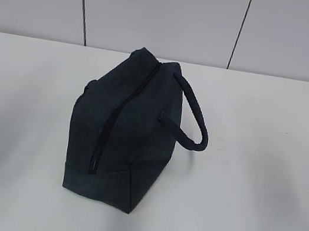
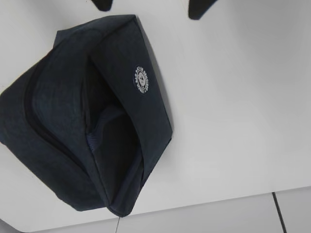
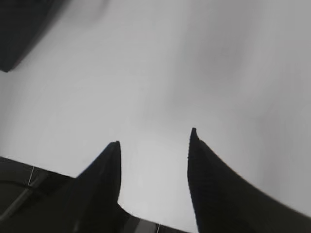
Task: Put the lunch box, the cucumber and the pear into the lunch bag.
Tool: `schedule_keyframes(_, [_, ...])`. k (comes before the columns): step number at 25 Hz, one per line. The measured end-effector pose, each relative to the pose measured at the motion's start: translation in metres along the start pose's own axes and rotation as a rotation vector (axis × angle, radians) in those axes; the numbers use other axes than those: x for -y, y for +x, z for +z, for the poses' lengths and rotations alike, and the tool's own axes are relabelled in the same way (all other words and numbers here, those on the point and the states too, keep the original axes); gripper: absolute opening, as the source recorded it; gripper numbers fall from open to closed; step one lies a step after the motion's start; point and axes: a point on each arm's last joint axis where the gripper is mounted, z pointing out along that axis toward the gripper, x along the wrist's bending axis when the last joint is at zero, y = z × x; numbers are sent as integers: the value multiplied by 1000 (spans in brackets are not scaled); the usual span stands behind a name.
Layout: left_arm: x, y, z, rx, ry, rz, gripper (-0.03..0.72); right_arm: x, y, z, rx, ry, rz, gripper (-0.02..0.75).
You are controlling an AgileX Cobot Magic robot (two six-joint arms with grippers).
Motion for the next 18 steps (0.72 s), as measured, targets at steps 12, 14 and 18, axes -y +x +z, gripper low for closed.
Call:
schedule_keyframes(12, [34, -13, -61, -120, 59, -65, 275, 87, -4, -68, 45, -179, 39, 356])
schedule_keyframes(14, [42, -16, -72, -143, 68, -71, 273, 97, -5, -75, 54, -232, 32, 356])
schedule_keyframes(18, [60, -20, -93, -205, 64, -67, 273, 121, -9, -78, 94, -279, 18, 356])
